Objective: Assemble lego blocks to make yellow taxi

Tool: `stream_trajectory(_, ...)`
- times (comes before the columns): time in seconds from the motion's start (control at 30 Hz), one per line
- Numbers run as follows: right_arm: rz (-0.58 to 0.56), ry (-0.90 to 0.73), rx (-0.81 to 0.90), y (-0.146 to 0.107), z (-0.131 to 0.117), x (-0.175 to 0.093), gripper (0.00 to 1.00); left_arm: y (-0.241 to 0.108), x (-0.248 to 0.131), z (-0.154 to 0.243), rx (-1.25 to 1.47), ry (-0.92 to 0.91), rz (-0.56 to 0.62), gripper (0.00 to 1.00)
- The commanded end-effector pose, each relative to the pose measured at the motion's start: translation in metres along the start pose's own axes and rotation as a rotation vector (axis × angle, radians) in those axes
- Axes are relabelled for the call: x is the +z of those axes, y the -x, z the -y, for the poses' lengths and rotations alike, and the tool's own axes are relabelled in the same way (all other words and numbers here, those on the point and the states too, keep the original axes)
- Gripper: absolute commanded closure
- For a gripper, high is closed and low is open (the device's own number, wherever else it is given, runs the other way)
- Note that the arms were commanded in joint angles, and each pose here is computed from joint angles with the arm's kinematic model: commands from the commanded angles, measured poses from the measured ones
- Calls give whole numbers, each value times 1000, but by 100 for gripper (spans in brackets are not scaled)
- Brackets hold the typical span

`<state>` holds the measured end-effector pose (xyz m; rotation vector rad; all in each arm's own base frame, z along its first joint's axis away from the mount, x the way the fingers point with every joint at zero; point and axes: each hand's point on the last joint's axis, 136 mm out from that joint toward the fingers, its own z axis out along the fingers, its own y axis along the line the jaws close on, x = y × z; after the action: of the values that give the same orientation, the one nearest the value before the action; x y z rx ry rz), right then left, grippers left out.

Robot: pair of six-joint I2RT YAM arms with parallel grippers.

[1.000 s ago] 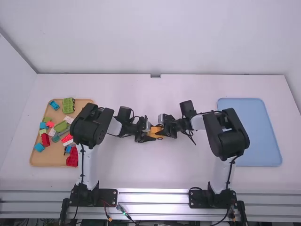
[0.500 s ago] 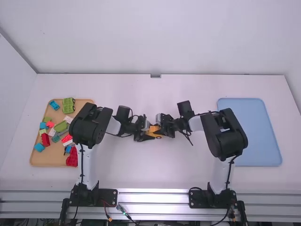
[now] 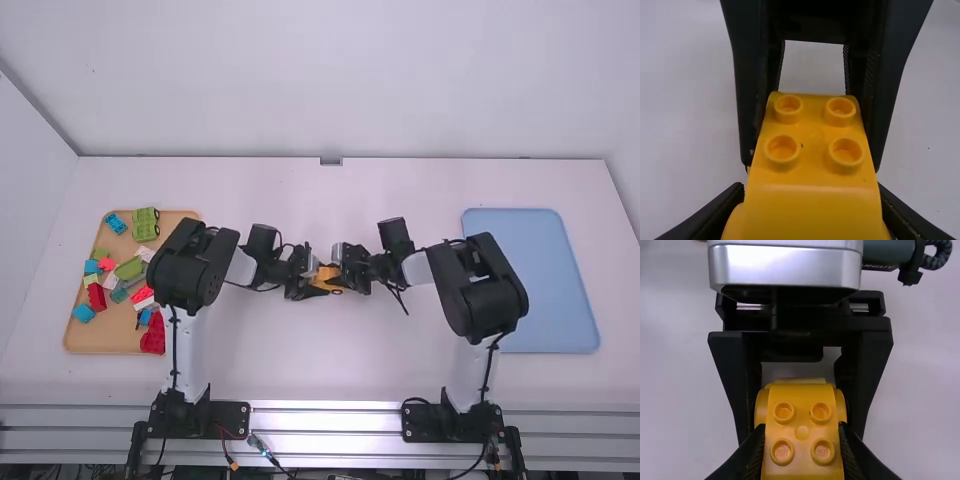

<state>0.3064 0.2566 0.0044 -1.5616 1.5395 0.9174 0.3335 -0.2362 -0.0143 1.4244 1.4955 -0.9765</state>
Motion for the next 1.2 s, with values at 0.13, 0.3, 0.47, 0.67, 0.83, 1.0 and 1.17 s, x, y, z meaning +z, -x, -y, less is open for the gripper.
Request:
stream_trajectory(0.13,-200,-28,128,-57,-12,9,91,4,7,-2,-32,-10,-1,72)
stream_trajectory(0.3,-196,-28,128,-53,-8,8,91,4,8,-1,-30,-13,-3,73)
stream_trajectory(0.47,-197,-27,130,-48,-4,8,89,4,8,-1,-30,-13,-3,75)
stream_trajectory(0.67,-161,-17,117,-40,-3,7,81,4,8,-1,-31,-13,-3,75)
stream_trajectory(0.83,-113,-14,135,-37,1,-1,76,4,8,-1,-30,-12,-3,75)
stream_trajectory(1.0,-42,-1,125,-30,3,-10,71,2,8,-2,-33,-6,-13,76)
stream_trajectory(1.17,-27,-5,121,-27,5,-13,64,-1,8,-2,-45,-3,-25,76)
